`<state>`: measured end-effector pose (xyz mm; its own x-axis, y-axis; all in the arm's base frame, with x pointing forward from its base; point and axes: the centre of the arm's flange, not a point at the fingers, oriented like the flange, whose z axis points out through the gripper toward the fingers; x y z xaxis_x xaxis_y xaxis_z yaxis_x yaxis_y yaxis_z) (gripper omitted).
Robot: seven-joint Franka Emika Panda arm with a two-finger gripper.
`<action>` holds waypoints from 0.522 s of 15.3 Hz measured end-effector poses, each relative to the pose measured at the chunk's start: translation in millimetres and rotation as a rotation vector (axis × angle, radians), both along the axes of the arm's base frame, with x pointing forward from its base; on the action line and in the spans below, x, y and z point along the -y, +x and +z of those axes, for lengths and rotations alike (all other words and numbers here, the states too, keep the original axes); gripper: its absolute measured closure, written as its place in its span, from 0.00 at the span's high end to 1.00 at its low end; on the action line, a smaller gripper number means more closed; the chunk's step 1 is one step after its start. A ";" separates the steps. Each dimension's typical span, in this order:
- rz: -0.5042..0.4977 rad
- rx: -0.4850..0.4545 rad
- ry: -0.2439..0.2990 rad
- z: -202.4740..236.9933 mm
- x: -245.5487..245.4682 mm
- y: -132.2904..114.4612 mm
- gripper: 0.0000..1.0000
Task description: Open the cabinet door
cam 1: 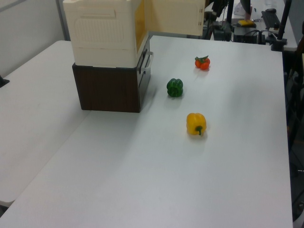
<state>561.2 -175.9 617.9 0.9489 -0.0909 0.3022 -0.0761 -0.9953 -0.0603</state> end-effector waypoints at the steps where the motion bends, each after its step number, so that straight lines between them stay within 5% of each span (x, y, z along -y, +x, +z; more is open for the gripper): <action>1: -0.006 -0.011 0.006 3.6 5.0 -6.6 0.81; 3: -0.004 -0.040 0.022 9.6 5.7 -17.6 1.00; 8: 0.008 -0.086 0.055 35.4 -15.3 -29.6 1.00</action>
